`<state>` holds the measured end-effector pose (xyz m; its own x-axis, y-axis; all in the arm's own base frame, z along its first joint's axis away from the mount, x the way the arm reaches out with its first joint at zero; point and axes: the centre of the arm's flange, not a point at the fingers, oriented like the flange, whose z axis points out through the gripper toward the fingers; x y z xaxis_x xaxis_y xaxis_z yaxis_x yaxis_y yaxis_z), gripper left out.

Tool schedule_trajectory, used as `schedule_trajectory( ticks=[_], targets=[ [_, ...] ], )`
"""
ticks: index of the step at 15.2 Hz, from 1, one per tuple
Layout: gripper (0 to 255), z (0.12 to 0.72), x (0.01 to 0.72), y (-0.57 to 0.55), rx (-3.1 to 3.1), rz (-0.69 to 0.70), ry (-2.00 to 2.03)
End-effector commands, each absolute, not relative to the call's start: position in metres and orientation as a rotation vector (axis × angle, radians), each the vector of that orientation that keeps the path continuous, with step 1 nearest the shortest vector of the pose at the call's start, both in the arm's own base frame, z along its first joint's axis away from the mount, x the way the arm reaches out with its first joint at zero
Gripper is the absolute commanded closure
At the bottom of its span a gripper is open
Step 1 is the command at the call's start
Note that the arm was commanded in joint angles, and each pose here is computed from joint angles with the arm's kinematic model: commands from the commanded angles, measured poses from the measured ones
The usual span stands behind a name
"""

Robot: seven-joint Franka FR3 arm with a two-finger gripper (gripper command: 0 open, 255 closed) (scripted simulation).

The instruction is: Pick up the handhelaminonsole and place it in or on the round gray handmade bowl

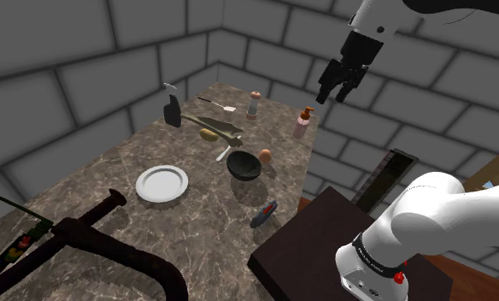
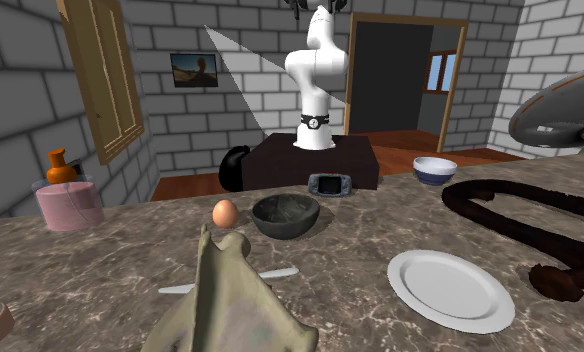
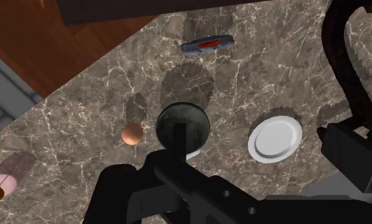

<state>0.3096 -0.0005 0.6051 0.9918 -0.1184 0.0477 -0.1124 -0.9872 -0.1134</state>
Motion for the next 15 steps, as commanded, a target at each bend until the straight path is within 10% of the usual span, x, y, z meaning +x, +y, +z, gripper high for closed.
schedule_trajectory(
  ticks=[1, 15],
  targets=[
    [0, 0.605, 0.310, -0.001, -3.025, -0.082, 0.176],
    [0, 0.424, 0.316, 0.040, -2.894, -0.045, 1.035]
  ],
)
